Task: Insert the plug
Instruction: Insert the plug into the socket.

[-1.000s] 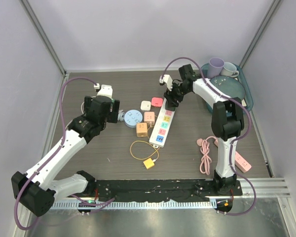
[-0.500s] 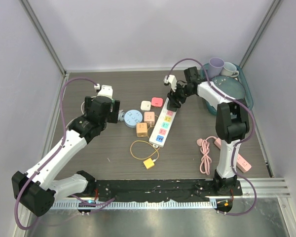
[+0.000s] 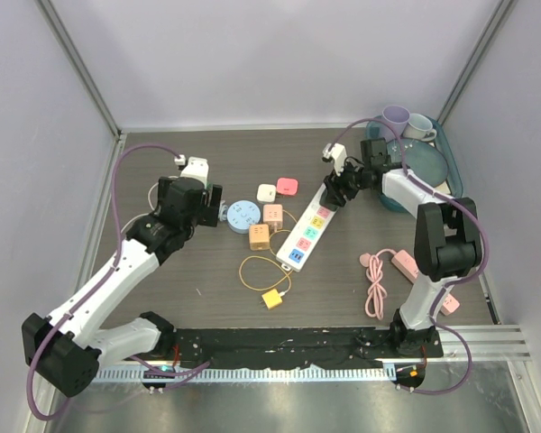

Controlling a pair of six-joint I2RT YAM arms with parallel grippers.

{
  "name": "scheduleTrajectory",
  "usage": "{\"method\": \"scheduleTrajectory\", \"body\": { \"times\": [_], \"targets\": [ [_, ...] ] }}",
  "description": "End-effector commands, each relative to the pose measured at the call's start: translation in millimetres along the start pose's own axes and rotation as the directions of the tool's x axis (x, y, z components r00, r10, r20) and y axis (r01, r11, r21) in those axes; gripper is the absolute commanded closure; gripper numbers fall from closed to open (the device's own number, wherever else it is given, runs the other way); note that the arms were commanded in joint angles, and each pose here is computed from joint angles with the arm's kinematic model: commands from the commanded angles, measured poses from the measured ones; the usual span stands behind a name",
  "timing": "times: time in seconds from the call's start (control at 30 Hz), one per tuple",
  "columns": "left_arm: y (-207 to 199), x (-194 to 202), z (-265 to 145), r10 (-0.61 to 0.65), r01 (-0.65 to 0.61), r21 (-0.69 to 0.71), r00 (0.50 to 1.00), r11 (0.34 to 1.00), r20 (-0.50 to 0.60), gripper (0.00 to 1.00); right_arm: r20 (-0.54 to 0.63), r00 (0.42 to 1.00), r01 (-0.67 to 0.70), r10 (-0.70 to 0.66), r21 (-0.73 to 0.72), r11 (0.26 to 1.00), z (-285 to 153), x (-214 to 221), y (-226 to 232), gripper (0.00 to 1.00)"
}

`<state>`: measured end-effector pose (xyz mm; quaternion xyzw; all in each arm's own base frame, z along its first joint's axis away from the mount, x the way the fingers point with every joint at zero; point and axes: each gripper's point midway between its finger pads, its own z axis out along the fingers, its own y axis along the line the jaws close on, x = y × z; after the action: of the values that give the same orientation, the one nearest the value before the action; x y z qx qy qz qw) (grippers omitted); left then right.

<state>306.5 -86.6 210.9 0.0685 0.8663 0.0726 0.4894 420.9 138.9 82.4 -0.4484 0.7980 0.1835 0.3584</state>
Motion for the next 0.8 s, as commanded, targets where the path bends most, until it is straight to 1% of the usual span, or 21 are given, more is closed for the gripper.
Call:
{"method": "scheduleTrajectory", "body": {
  "times": [0.0, 0.07, 0.17, 0.2, 0.23, 0.27, 0.3, 0.37, 0.4, 0.47, 0.5, 0.57, 0.6, 0.67, 0.7, 0.77],
  "targets": [
    [0, -16, -6, -0.047, 0.045, 0.022, 0.996, 0.999, 0.072, 0.0, -0.254, 0.949, -0.191, 0.189, 0.018, 0.981, 3, 84, 26, 0.99],
    [-1, -17, -7, -0.047, 0.045, 0.029, 0.996, 0.999, 0.075, 0.0, -0.227, 0.953, -0.194, 0.199, 0.044, 0.98, -1, 75, 20, 0.98],
    [-3, -17, -8, -0.051, 0.048, 0.043, 0.996, 0.998, 0.077, 0.0, -0.193, 0.959, -0.198, 0.206, 0.059, 0.978, -4, 60, 14, 0.92],
    [-2, -16, -8, -0.05, 0.047, 0.04, 0.996, 0.998, 0.075, 0.0, -0.183, 0.961, -0.198, 0.206, 0.061, 0.978, -5, 56, 13, 0.88],
    [-2, -16, -7, -0.051, 0.048, 0.04, 0.996, 0.998, 0.075, 0.0, -0.177, 0.962, -0.202, 0.21, 0.061, 0.978, -5, 53, 12, 0.86],
    [-2, -16, -8, -0.05, 0.047, 0.038, 0.996, 0.998, 0.075, 0.0, -0.172, 0.962, -0.205, 0.212, 0.062, 0.977, -6, 51, 12, 0.81],
    [-2, -16, -8, -0.049, 0.046, 0.039, 0.996, 0.998, 0.074, 0.0, -0.163, 0.964, -0.202, 0.21, 0.066, 0.977, -7, 47, 10, 0.7],
    [-2, -16, -8, -0.049, 0.046, 0.039, 0.996, 0.998, 0.074, 0.0, -0.155, 0.965, -0.205, 0.212, 0.063, 0.977, -8, 43, 10, 0.63],
    [-2, -16, -8, -0.049, 0.046, 0.038, 0.996, 0.998, 0.074, 0.0, -0.145, 0.967, -0.204, 0.211, 0.062, 0.977, -9, 38, 9, 0.53],
    [-2, -16, -8, -0.05, 0.047, 0.041, 0.996, 0.998, 0.075, 0.0, -0.127, 0.971, -0.198, 0.204, 0.059, 0.978, -11, 31, 7, 0.43],
    [-2, -16, -9, -0.05, 0.047, 0.041, 0.996, 0.998, 0.076, 0.0, -0.108, 0.975, -0.191, 0.196, 0.059, 0.98, -14, 22, 5, 0.36],
    [-2, -15, -9, -0.046, 0.043, 0.043, 0.996, 0.998, 0.075, 0.0, -0.097, 0.977, -0.186, 0.192, 0.062, 0.981, -18, 15, 3, 0.3],
    [-2, -16, -10, -0.048, 0.045, 0.043, 0.996, 0.998, 0.078, 0.0, -0.084, 0.98, -0.178, 0.183, 0.063, 0.982, -22, 5, 1, 0.24],
    [-1, -17, -10, -0.051, 0.048, 0.042, 0.995, 0.998, 0.08, 0.01, -0.062, 0.984, -0.161, 0.165, 0.068, 0.985, -29, -10, -3, 0.17],
    [-1, -17, -10, -0.049, 0.046, 0.042, 0.996, 0.998, 0.081, 0.0, -0.062, 0.985, -0.158, 0.162, 0.064, 0.985, -31, -14, -1, 0.11],
    [-1, -17, -11, -0.049, 0.045, 0.042, 0.995, 0.998, 0.082, 0.0, -0.028, 0.99, -0.138, 0.14, 0.067, 0.988, -40, -31, -1, 0.06]
  ]
}}
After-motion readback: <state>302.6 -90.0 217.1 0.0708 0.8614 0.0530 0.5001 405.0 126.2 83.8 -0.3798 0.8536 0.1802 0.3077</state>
